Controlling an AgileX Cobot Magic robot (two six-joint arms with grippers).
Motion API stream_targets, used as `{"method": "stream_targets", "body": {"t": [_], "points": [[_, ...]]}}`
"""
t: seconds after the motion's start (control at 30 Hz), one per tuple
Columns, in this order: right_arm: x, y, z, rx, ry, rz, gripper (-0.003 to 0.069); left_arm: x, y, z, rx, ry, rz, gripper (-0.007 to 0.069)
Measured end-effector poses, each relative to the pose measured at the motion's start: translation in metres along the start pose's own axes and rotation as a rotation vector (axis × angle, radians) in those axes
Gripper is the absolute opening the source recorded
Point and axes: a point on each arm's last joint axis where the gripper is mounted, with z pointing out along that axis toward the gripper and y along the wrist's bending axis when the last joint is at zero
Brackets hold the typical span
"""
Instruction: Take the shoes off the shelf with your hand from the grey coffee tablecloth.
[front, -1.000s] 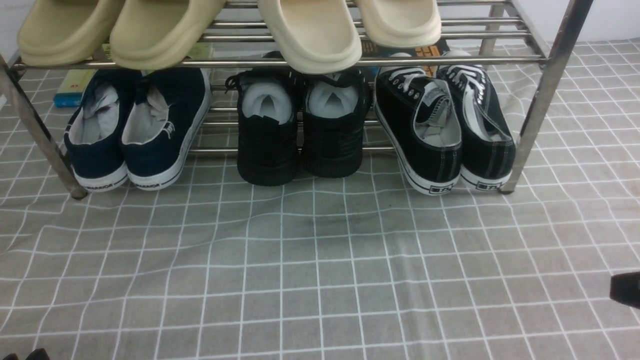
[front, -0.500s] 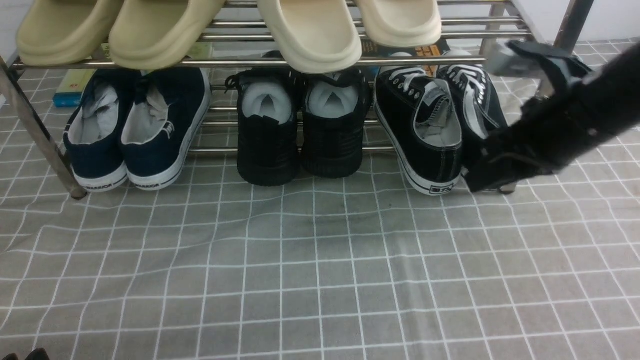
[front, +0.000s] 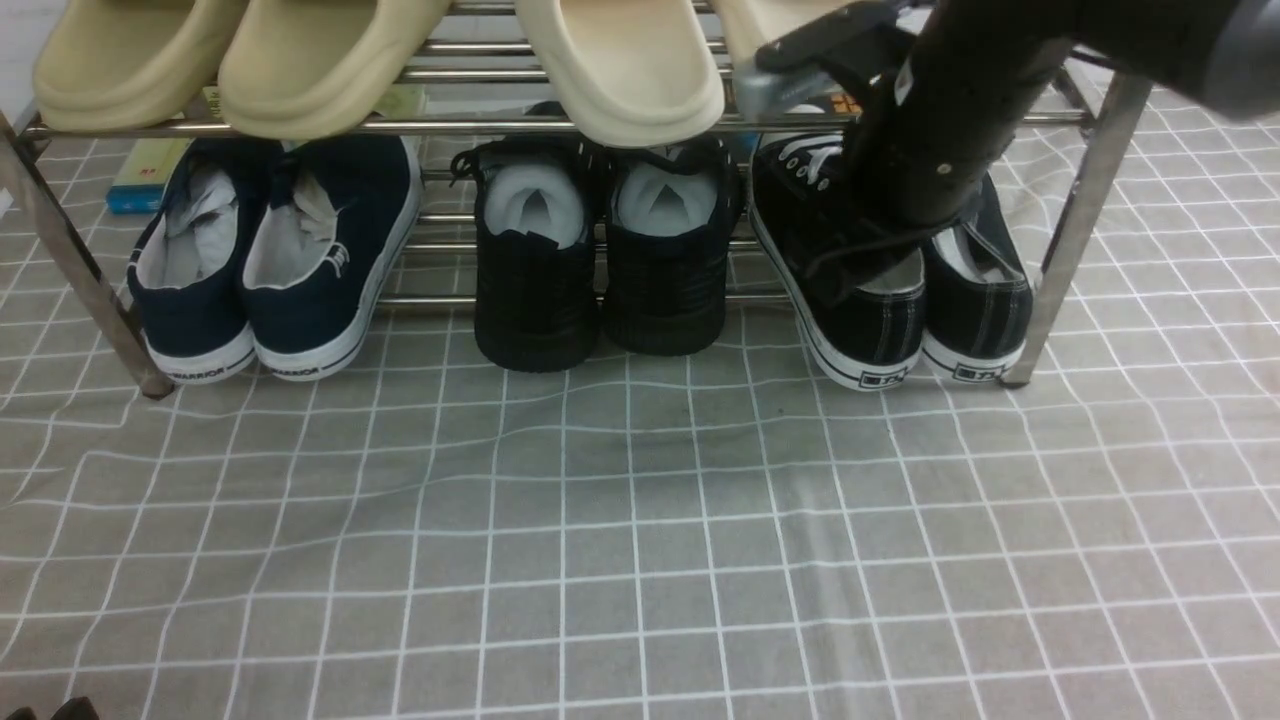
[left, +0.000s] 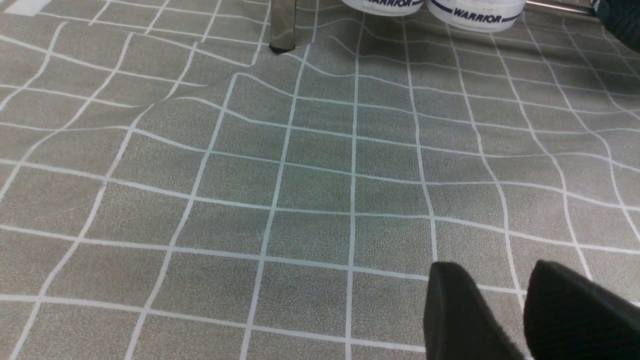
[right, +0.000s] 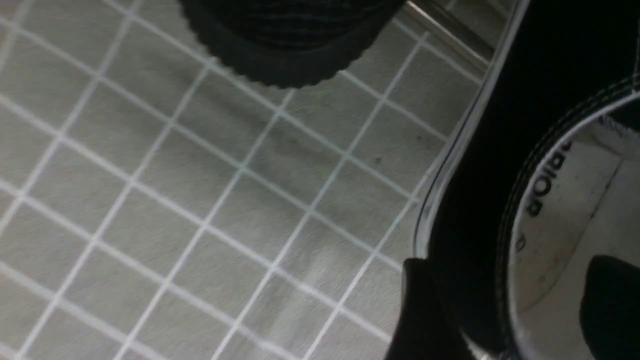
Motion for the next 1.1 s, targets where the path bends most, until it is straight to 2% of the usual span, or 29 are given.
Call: {"method": "stream_targets", "body": {"t": [0.23,0.3,0.4,0.47,0.5,0.53,0.57,0.83,1.1], "points": [[-0.003,-0.004,0.035,0.046,0.020,-0.024,0.0417,0.000,0.000,0.000,0.000,0.000,0.000,0.0239],[-0.003,-0.004,0.043,0.045,0.032,-0.025,0.0391,0.000,0.000,0.000,0.000,0.000,0.000,0.0239],[-0.002,-0.003,0.050,0.032,0.050,-0.019,0.0283,0.000,0.000,0.000,0.000,0.000,0.000,0.0239],[-0.001,-0.001,0.050,0.015,0.052,-0.009,0.0162,0.000,0.000,0.000,0.000,0.000,0.000,0.0239],[-0.001,0.000,0.050,0.014,0.053,-0.008,0.0149,0.000,0.000,0.000,0.000,0.000,0.000,0.0239],[-0.001,0.000,0.048,0.007,0.055,0.000,0.0048,0.000,0.000,0.000,0.000,0.000,0.000,0.0239],[-0.001,0.000,0.048,0.005,0.057,0.003,0.0022,0.000,0.000,0.000,0.000,0.000,0.000,0.0239],[0.005,0.002,0.017,-0.013,0.087,0.026,0.0007,0.000,0.000,0.000,0.000,-0.002,0.000,0.0239],[0.011,0.011,-0.027,-0.105,0.069,0.064,0.0007,0.000,0.000,0.000,0.000,-0.002,0.000,0.0239]]}}
